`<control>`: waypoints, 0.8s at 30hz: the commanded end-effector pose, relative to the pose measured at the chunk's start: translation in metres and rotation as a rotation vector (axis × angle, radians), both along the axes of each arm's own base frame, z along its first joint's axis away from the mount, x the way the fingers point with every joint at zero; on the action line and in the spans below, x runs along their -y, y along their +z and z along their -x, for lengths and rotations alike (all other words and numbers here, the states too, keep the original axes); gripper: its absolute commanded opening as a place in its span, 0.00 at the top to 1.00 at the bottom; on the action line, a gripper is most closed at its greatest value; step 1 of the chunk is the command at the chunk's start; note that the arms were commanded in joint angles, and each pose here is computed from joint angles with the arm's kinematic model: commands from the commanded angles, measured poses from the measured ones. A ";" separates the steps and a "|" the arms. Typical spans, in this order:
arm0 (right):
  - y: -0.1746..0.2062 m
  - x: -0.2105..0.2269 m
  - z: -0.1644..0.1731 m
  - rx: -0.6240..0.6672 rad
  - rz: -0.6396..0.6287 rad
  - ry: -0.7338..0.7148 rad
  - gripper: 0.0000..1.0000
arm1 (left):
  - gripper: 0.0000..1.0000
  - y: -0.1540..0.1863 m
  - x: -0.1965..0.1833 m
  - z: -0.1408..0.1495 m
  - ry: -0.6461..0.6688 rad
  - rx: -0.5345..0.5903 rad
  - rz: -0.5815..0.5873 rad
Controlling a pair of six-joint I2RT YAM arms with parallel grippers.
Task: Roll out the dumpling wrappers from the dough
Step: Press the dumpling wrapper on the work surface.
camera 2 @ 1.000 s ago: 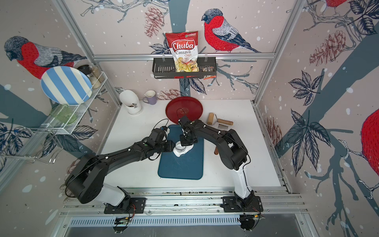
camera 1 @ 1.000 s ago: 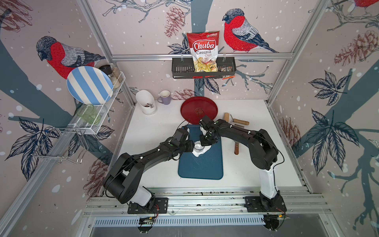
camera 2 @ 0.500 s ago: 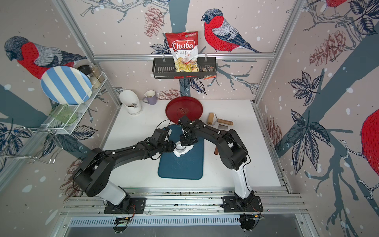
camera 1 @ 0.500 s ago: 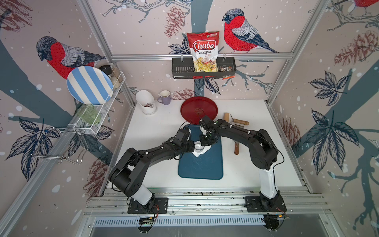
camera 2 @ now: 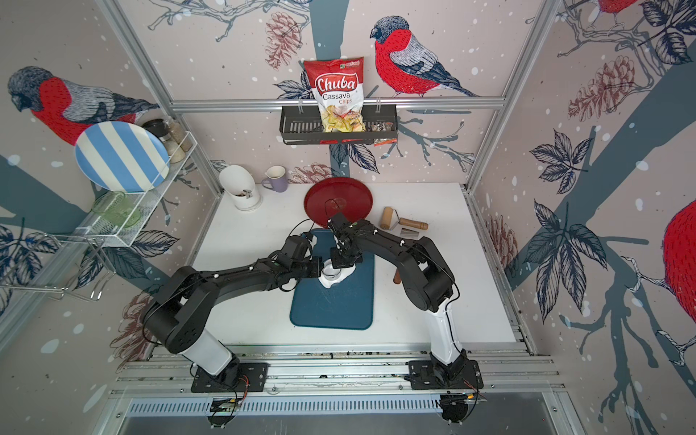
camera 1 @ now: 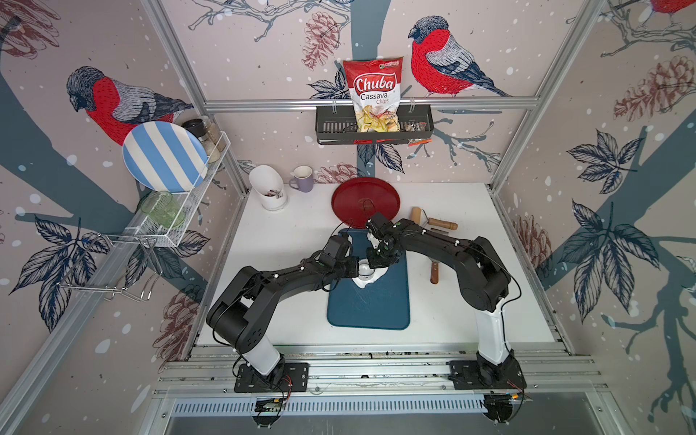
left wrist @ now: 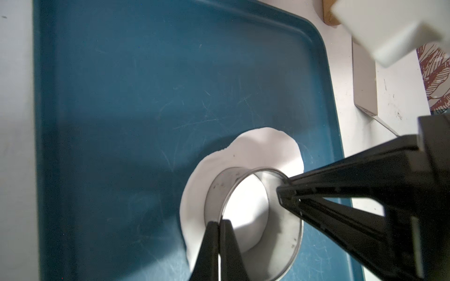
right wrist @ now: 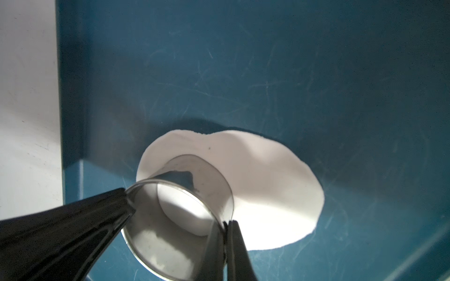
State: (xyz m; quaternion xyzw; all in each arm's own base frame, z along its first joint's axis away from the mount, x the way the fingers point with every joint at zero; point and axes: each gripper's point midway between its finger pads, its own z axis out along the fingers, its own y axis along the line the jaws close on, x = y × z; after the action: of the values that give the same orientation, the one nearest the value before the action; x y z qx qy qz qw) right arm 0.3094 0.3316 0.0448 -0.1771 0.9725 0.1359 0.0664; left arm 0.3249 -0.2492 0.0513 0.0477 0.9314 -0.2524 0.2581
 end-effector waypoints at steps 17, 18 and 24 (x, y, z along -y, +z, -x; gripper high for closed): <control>-0.028 0.020 0.009 -0.049 0.054 -0.003 1.00 | 1.00 -0.050 -0.019 0.043 -0.024 -0.187 -0.085; -0.029 0.020 0.010 -0.051 0.055 -0.003 1.00 | 1.00 -0.050 -0.020 0.043 -0.026 -0.188 -0.088; -0.026 0.020 0.003 -0.044 0.065 0.009 1.00 | 1.00 -0.051 -0.022 0.048 -0.025 -0.207 -0.089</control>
State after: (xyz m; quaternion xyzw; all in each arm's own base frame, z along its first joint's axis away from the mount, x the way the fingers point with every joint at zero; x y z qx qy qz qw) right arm 0.3107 0.3270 0.0362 -0.1700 0.9723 0.1494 0.0588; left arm 0.3229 -0.2507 0.0418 0.0407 0.9258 -0.2681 0.2635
